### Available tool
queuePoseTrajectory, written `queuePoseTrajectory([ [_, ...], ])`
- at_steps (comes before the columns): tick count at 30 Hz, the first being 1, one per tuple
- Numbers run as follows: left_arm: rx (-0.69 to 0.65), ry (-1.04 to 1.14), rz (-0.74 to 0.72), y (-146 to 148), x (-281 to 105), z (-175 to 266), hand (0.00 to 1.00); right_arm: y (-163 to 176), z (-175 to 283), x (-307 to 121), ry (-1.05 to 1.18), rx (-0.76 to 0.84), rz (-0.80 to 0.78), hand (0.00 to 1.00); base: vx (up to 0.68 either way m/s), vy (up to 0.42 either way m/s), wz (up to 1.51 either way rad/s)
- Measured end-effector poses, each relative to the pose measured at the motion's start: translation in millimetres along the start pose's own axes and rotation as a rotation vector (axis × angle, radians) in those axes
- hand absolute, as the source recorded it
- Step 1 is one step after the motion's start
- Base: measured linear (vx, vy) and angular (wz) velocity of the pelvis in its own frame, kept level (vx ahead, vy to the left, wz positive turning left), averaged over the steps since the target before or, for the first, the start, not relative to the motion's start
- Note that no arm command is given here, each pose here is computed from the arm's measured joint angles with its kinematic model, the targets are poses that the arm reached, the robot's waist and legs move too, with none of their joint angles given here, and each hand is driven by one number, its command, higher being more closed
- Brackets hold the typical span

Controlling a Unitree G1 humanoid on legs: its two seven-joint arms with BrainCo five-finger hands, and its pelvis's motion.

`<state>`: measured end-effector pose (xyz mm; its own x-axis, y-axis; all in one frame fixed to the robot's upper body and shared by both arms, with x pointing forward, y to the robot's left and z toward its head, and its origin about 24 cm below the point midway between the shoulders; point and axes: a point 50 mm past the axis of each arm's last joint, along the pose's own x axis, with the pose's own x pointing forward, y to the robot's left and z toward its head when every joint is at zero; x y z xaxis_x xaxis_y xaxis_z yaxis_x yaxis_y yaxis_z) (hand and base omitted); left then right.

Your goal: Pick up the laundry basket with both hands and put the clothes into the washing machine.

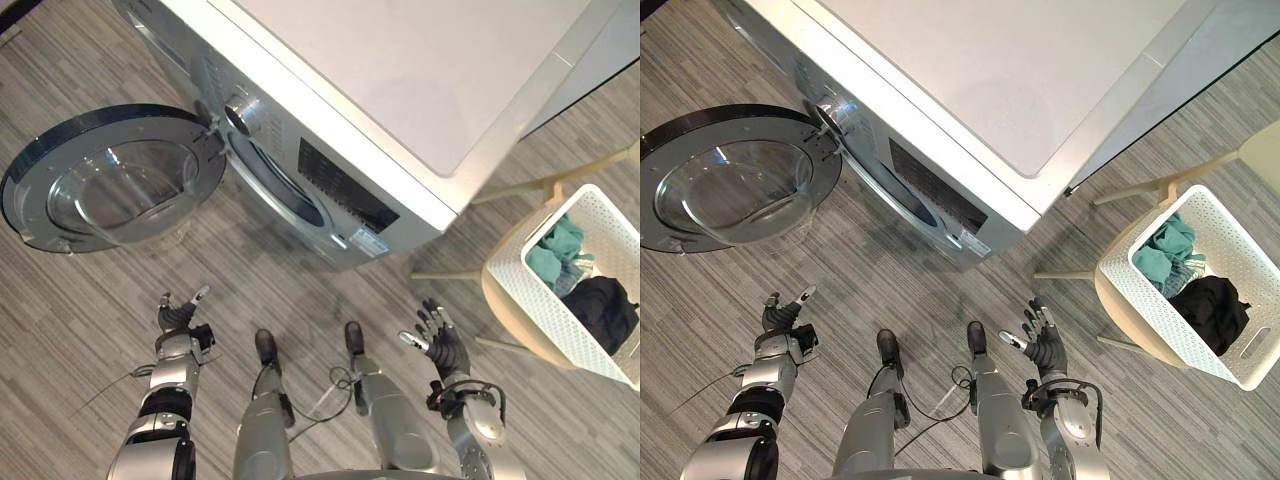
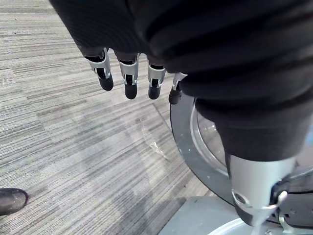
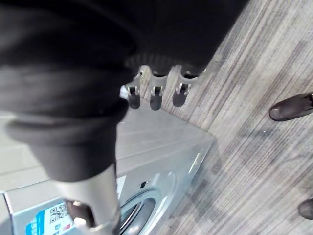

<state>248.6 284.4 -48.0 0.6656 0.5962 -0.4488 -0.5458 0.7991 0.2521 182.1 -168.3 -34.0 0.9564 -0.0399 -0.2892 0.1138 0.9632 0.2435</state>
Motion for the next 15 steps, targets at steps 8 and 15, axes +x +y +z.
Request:
queuePoseTrajectory([
  [8, 0.053, 0.326, -0.086, -8, -51, -113, 0.0, -56, -65, -17, 0.335, -0.098, -0.24, 0.0, -0.01, 0.013, 0.24],
  [15, -0.041, 0.652, -0.065, 7, -118, -198, 0.0, -91, -89, -35, 0.504, -0.088, -0.428, 0.0, -0.02, 0.04, -0.31],
])
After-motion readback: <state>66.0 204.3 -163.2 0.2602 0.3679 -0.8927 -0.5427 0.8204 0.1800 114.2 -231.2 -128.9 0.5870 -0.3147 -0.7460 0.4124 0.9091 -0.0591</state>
